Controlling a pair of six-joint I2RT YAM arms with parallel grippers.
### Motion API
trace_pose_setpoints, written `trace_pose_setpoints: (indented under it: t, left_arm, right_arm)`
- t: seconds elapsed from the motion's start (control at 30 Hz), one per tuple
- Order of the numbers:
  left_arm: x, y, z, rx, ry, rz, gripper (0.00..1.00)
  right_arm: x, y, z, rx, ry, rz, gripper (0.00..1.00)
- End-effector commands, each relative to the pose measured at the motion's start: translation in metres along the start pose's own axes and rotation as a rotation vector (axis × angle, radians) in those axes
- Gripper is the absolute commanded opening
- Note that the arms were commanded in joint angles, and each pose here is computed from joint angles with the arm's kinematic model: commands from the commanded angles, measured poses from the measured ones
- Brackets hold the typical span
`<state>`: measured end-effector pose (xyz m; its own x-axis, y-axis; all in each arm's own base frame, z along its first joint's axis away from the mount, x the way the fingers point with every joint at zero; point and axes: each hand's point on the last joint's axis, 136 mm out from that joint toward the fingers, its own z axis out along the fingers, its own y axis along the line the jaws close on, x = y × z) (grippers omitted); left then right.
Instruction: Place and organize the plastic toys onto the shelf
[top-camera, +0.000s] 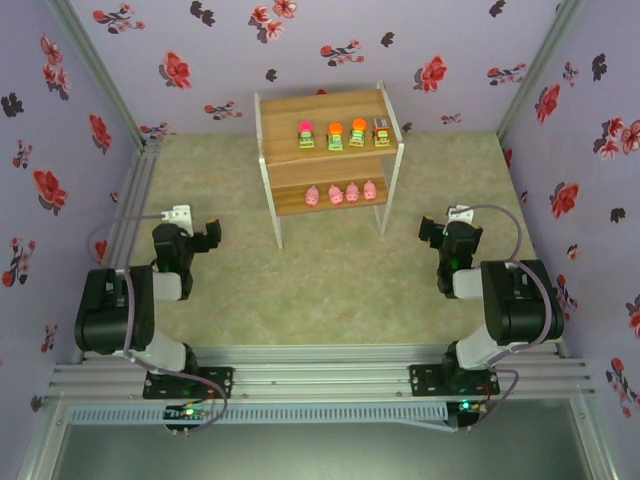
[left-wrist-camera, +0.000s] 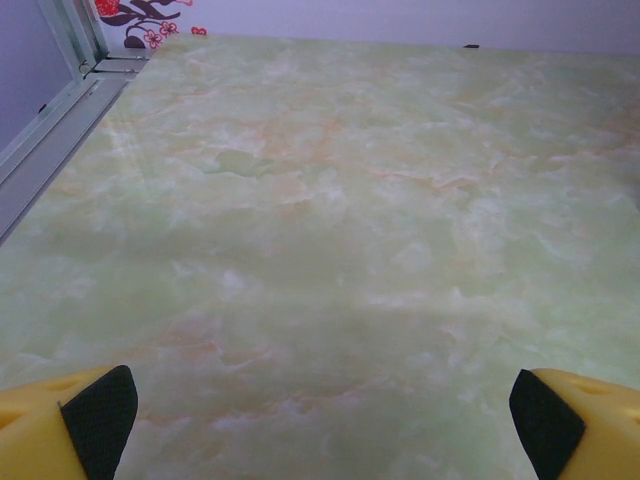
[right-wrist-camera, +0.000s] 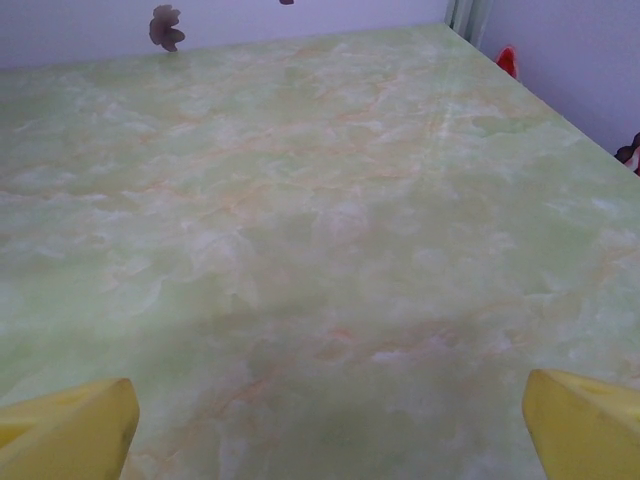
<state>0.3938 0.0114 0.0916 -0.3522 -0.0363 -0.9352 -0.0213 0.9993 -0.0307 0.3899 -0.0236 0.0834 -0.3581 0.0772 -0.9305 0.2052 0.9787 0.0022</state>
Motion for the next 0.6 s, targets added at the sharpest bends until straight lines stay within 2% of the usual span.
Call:
trace_pose_setpoints:
  t: [0.0, 0.13, 0.57]
  left_arm:
    - [-0.003, -0.0002, 0.003, 0.007, -0.006, 0.01, 1.0]
    - [-0.0038, -0.0033, 0.0033, 0.014, -0.007, 0.048, 1.0]
    - [-0.0024, -0.0033, 0.0033, 0.015, -0.003, 0.046, 1.0]
  right_arm:
    - [-0.0058, -0.0001, 0.0036, -0.005, -0.011, 0.03, 0.99]
    - [-0.0046, -0.0003, 0.0034, -0.004, -0.009, 0.028, 0.99]
    - [-0.0052, -0.0002, 0.0032, -0.004, -0.011, 0.028, 0.99]
